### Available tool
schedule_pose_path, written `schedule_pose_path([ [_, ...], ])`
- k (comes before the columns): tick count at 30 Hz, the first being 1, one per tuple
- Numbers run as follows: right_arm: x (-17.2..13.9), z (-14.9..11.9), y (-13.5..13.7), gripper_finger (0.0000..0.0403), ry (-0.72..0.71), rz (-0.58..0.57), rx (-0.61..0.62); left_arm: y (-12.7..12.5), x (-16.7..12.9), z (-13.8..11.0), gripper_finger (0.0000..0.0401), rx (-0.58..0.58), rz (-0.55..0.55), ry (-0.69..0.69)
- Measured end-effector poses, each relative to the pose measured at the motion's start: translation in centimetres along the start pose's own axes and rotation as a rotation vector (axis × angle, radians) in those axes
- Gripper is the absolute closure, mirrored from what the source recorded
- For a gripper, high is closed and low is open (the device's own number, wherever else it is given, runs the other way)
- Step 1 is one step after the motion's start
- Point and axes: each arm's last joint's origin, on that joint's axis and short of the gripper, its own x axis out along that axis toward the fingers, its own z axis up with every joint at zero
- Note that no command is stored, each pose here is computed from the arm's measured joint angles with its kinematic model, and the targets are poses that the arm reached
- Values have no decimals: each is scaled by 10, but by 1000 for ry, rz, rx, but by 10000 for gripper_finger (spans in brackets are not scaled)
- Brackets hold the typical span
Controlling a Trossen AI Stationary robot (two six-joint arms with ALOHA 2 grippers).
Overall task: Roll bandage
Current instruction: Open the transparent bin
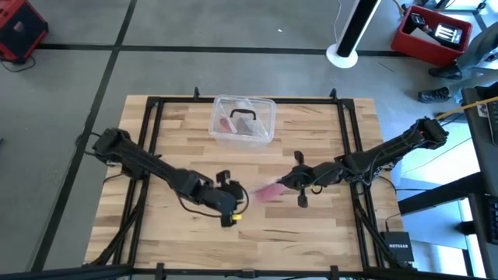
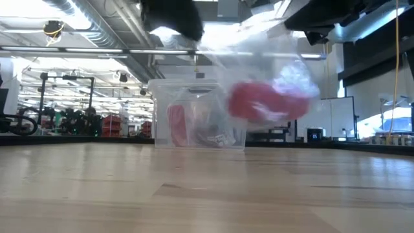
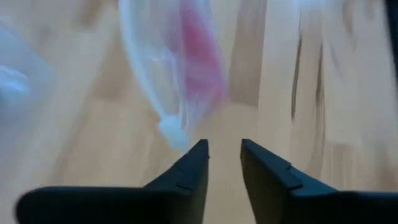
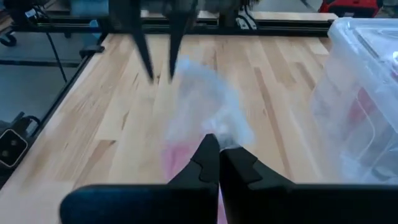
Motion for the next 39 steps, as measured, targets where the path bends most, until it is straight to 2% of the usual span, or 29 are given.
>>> schedule_pose_path([
  [4, 0, -4, -1, 403, 39, -5, 27, 13, -33, 13, 280, 37, 10, -33],
  [7, 3, -8, -1, 403, 72, -24, 38, 26, -63, 19, 269, 48, 33, -89],
  [10, 7, -12, -2, 401, 93, -36, 61, 41, -87, 18, 267, 72, 135, -140],
  [12, 10, -14, -1, 395, 109, -36, 73, 51, -92, 12, 269, 92, 208, -154],
  [14, 14, -17, -1, 385, 126, -43, 70, 66, -96, 4, 271, 96, 264, -159],
  [18, 21, -22, -2, 355, 144, -114, 59, 100, -92, -11, 273, 24, 309, -156],
  [24, 22, -22, -19, 274, 188, -205, 66, 136, -83, -24, 255, -107, 252, -165],
  [31, 6, 0, -31, 204, 331, -267, 39, 142, -83, -26, 230, -180, 219, -160],
  [35, -3, 21, -31, 191, 353, -279, 28, 141, -87, -28, 229, -201, 207, -165],
  [39, -4, 28, -31, 190, 314, -290, 40, 139, -92, -28, 232, -184, 193, -178],
])
